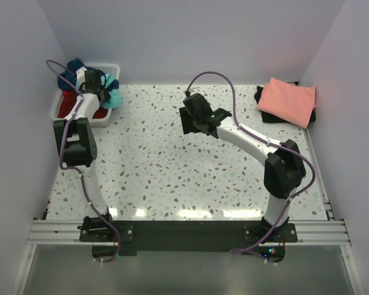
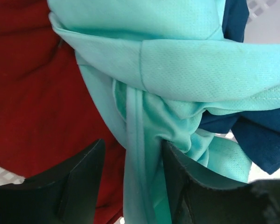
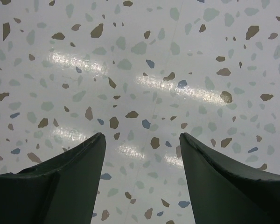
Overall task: Fold and stack the t-shirts
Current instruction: Grab the tshirt from the pile
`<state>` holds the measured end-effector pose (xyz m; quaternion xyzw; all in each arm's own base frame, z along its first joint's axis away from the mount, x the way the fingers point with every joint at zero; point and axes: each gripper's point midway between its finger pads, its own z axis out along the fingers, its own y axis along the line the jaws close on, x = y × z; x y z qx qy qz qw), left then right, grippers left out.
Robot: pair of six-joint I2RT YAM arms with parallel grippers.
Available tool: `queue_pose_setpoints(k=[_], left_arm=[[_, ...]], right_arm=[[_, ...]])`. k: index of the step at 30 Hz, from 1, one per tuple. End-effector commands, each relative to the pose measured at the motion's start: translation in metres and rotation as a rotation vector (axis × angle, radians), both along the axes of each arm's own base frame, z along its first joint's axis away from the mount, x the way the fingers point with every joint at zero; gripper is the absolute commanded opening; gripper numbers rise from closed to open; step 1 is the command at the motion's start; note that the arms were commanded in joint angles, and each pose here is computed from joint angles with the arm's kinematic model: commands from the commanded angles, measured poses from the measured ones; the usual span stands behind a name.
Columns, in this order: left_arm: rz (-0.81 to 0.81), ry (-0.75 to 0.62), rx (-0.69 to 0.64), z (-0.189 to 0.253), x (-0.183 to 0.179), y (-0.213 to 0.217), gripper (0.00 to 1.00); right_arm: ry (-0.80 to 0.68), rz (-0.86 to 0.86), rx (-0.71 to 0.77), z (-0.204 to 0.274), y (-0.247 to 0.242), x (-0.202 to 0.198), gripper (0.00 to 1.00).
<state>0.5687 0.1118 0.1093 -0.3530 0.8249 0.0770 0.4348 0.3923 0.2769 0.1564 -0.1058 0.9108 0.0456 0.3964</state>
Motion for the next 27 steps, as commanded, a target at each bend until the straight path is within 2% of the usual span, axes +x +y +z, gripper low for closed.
queue_pose_setpoints(k=[1,3,4,8,11,13,14,16,17,27], left_arm=[[-0.042,-0.093,-0.048,0.021,0.024,-0.012,0.51],[-0.049,-0.099,-0.056,0.021,0.025,-0.013,0.41],[-0.049,-0.102,-0.055,0.023,0.025,-0.013,0.28],[-0.049,-0.107,-0.052,0.029,0.02,-0.014,0.0],[-0.059,-0.133,-0.054,0.043,0.011,-0.017,0.0],[-0.084,-0.223,-0.05,0.075,0.009,-0.021,0.0],[-0.102,-0.222,-0.059,0.073,0.002,-0.025,0.0],[-0.127,-0.308,-0.054,0.11,-0.003,-0.031,0.0],[-0.154,-0.32,-0.066,0.115,-0.006,-0.038,0.0],[-0.358,-0.49,-0.057,0.217,-0.034,-0.102,0.0]], right_arm=[[-0.027,-0.018,0.023,0.019,0.002,0.012,0.68],[-0.021,-0.018,0.019,0.016,0.003,0.014,0.68],[-0.019,-0.018,0.018,0.016,0.003,0.014,0.68],[-0.01,-0.02,0.02,0.014,0.005,0.016,0.67],[-0.012,-0.025,0.026,0.014,0.005,0.016,0.67],[-0.02,-0.044,0.024,0.016,0.002,0.016,0.66],[-0.022,-0.051,0.025,0.017,0.001,0.015,0.66],[-0.039,-0.077,0.038,0.024,-0.004,0.017,0.65],[-0.045,-0.097,0.04,0.025,-0.008,0.018,0.65],[-0.106,-0.301,0.063,0.058,-0.093,0.043,0.62]])
